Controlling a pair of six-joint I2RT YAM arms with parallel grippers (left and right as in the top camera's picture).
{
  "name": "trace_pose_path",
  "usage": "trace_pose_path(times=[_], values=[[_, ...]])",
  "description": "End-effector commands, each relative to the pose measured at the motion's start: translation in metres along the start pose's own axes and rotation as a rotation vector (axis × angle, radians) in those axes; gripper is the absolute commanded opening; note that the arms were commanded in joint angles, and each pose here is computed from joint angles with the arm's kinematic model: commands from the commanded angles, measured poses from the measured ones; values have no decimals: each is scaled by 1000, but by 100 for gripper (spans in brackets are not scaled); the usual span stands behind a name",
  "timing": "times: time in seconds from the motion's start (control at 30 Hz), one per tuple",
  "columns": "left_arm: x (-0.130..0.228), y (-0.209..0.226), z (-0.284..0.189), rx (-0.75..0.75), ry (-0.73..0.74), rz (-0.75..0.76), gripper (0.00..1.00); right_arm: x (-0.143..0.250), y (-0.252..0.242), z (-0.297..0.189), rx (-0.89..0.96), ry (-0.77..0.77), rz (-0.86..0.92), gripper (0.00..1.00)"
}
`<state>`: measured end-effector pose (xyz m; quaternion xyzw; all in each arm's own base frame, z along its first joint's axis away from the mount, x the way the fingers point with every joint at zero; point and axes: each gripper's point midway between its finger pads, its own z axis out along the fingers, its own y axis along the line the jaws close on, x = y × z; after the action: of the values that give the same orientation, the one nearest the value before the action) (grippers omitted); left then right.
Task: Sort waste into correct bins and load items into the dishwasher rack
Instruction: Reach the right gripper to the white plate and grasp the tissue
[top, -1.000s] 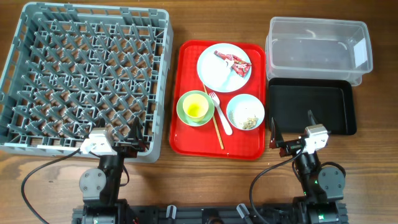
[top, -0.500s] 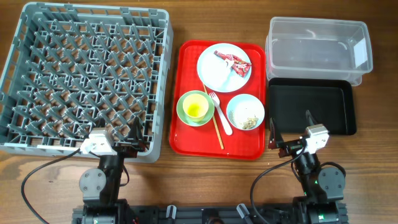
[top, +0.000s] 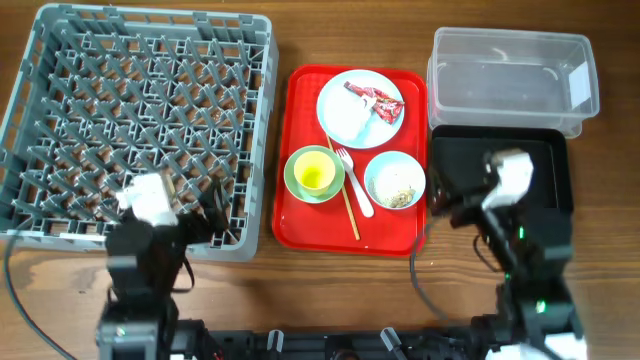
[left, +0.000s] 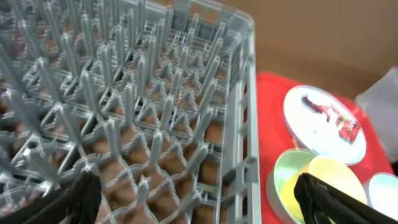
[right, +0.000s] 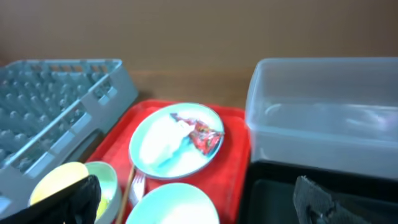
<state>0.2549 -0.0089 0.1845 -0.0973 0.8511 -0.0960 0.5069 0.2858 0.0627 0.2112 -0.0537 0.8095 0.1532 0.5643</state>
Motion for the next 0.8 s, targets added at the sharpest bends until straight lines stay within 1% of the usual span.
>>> trace_pose_path(times=[0.0,0.07,0.1,0.13,0.2,0.3,0.37,0.43,0.53,0.63,0.77], values=[[-17,-4,3,-26,105,-18,100,-28,15,25,-94,138,29,100],[-18,-4,5,-42,169,-25,100,-31,11,40,-82,274,46,100],[-17,-3,7,-53,210,-29,100,-32,9,46,-84,359,7,100],[-15,-3,8,-59,232,-31,99,-35,9,50,-88,412,-14,100],[-10,-2,9,-67,263,-34,100,-43,9,57,-86,456,13,100],[-9,-1,7,-68,269,-35,100,-43,9,62,-67,479,146,100],[-9,-1,7,-68,269,-35,100,-41,17,61,-114,491,149,100],[-7,-3,7,-57,276,-37,100,-46,25,62,-165,470,145,100],[-5,-6,6,-42,287,-40,100,-46,26,62,-132,486,207,100],[-5,-6,6,-42,287,-40,100,-47,29,63,-75,505,181,100],[-5,-6,6,-42,286,-40,100,-82,46,77,3,478,72,100]])
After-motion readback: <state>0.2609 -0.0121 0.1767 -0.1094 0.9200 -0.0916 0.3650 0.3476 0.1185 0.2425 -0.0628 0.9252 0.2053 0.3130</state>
